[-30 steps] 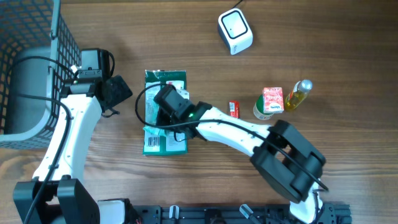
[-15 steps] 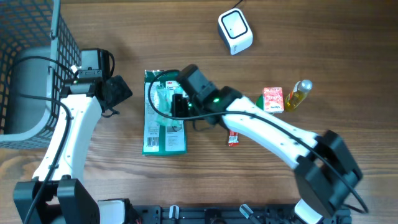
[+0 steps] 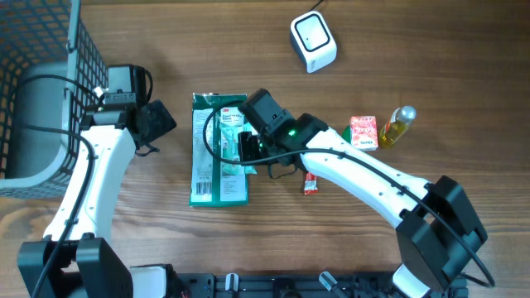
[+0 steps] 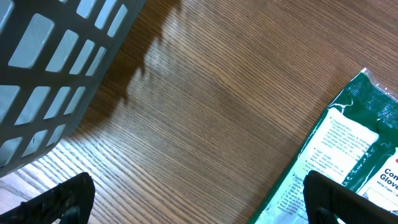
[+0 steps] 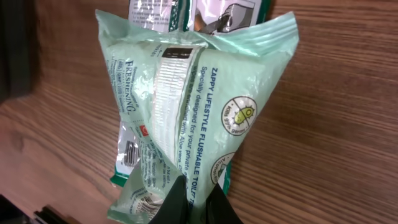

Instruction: Scan the item barcode

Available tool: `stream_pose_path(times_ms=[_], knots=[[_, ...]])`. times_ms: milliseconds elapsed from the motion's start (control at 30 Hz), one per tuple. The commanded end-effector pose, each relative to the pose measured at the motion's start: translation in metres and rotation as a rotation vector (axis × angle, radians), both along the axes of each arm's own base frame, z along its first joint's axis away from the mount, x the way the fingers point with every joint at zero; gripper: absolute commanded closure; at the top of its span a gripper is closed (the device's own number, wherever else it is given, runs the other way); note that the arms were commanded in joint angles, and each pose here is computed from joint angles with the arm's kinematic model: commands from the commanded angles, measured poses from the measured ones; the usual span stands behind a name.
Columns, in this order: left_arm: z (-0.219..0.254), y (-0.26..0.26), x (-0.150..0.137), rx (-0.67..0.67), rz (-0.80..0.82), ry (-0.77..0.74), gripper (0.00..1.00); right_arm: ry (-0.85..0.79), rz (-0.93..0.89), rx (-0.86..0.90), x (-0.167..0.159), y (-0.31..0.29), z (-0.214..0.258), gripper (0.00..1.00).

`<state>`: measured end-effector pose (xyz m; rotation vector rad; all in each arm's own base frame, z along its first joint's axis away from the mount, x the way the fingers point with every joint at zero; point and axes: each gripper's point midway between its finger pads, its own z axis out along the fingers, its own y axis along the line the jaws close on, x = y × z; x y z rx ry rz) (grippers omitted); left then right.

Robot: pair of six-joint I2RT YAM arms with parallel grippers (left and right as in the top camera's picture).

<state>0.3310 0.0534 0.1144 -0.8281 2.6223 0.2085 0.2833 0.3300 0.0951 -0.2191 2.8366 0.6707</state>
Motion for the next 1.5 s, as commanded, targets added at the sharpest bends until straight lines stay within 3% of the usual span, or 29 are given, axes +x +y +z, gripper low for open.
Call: stream_pose_path(times_ms=[0,167,300,467,867,1100,1300,1467], knots=[[-0.001,0.002,0.001,-0.001,0.014,0.0,0.0,0.029,-0.042,-0.025,-0.002,-0.005,-0.005,0.96],[0.0,0.002,0.001,-0.001,0.014,-0.001,0.0,0.102,-0.065,-0.088,-0.017,-0.02,-0.013,0.96],[0.0,0.002,0.001,-0.001,0.013,0.0,0.0,0.196,-0.246,-0.072,-0.021,-0.022,-0.015,0.96],[0.0,0.002,0.001,-0.001,0.013,0.0,0.0,0.235,-0.33,-0.061,-0.025,-0.018,-0.015,0.96],[0.003,0.003,0.009,0.003,0.015,-0.037,0.0,0.265,-0.316,-0.058,-0.051,0.003,-0.015,0.96],[0.005,0.001,0.016,-0.008,0.013,-0.067,0.0,0.206,-0.352,-0.087,-0.046,-0.001,-0.016,0.96],[0.001,-0.071,0.013,-0.405,-0.133,-0.049,0.0,0.154,-0.375,-0.106,-0.037,-0.005,-0.016,0.96],[0.002,-0.075,0.015,-0.424,-0.143,-0.062,0.0,0.145,-0.372,-0.086,-0.034,-0.001,-0.015,0.96]])
